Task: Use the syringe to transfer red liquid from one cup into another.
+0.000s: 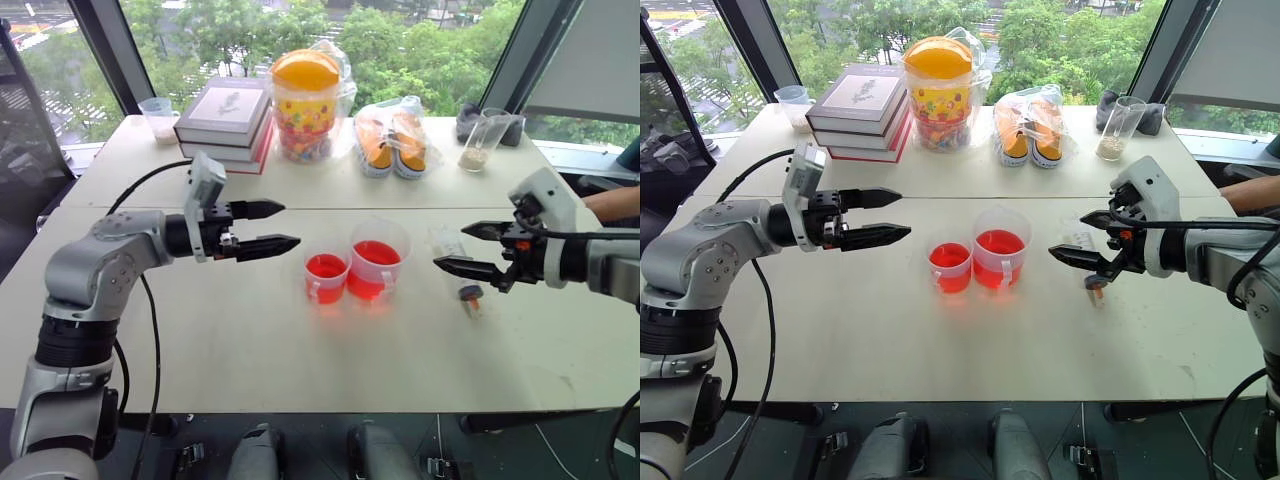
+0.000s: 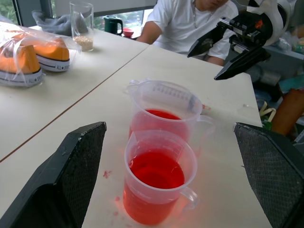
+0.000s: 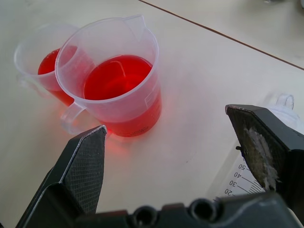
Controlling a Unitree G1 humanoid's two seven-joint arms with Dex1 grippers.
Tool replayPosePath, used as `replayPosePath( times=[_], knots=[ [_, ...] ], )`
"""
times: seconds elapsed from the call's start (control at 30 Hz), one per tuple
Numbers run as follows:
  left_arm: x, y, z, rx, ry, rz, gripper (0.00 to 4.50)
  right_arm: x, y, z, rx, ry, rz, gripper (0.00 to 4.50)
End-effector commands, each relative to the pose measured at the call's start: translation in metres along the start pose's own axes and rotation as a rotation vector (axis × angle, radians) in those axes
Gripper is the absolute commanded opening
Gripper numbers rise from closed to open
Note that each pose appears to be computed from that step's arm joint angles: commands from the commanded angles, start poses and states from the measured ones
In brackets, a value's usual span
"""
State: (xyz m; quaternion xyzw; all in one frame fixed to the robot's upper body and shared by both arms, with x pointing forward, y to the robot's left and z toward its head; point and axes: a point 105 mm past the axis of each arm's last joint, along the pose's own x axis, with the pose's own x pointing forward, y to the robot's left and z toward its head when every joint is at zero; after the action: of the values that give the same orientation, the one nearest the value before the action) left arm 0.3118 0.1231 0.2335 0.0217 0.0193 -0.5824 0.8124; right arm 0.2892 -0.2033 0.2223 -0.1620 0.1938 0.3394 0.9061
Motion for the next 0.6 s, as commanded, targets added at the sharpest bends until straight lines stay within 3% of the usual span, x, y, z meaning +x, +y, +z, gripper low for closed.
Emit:
replayPosePath(
  times=[0.03,0.23,0.6],
  knots=[
    [-0.004,0.000,0.013,0.064,-0.033,0.008,4.42,-0.006,-0.004,0.013,-0.055,-0.030,-0.030,4.41],
    [-0.002,0.001,0.024,0.063,-0.097,0.007,4.42,-0.006,-0.006,0.013,-0.060,-0.026,-0.036,4.41],
    [-0.001,-0.001,0.020,0.056,-0.091,-0.009,4.42,-0.007,-0.009,0.009,-0.077,0.000,-0.037,4.41]
  ],
)
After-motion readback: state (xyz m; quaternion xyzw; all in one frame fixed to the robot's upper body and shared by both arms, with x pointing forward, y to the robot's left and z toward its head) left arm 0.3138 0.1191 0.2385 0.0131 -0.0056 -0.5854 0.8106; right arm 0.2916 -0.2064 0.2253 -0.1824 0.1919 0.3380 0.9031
